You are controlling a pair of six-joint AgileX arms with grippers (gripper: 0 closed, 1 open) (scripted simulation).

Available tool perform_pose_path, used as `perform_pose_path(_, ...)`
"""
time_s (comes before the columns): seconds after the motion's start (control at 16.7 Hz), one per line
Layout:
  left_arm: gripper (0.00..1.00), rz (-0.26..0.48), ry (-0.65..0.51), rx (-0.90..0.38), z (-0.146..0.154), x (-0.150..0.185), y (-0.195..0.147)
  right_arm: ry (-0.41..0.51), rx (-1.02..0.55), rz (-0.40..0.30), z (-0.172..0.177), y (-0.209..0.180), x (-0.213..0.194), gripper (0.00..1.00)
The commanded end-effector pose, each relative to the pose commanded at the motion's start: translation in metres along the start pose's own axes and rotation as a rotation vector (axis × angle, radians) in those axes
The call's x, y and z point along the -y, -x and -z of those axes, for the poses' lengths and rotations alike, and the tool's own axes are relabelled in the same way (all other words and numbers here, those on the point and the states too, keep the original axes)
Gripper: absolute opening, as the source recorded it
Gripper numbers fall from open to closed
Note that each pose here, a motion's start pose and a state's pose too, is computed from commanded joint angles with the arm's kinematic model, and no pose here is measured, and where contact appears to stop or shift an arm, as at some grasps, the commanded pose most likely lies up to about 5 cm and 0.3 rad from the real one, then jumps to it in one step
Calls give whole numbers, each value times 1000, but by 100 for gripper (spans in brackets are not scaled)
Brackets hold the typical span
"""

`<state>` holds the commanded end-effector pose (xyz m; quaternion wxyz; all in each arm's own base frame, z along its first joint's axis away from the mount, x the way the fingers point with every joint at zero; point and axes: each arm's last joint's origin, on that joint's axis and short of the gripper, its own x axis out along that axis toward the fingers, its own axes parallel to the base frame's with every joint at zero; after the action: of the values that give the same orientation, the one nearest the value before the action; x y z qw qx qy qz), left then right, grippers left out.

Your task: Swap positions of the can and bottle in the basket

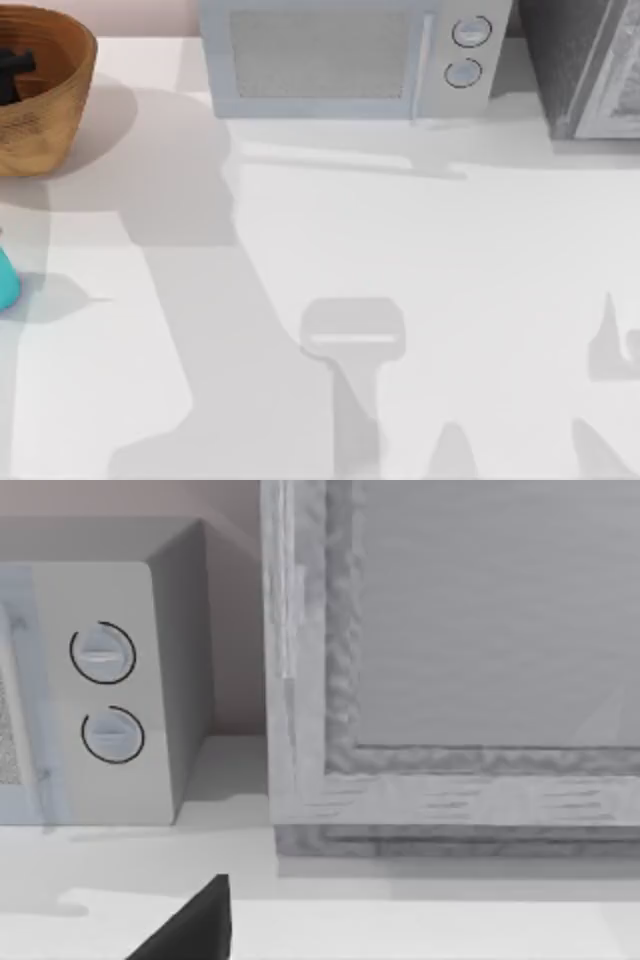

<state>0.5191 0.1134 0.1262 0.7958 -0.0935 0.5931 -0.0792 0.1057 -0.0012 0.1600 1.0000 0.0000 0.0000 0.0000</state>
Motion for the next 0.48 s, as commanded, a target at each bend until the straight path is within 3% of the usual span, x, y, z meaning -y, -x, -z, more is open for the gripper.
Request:
perform_pose_path(0.3,0,0,0,0,0,0,0,0,0,0,0,0,0,100)
perform_pose_path(0.36,0,5,-16,33,-4,10,18,0,0,0,0,0,0,100)
perform_pose_path(0.48,0,1,-13,34,-4,10,20,0,0,0,0,0,0,100)
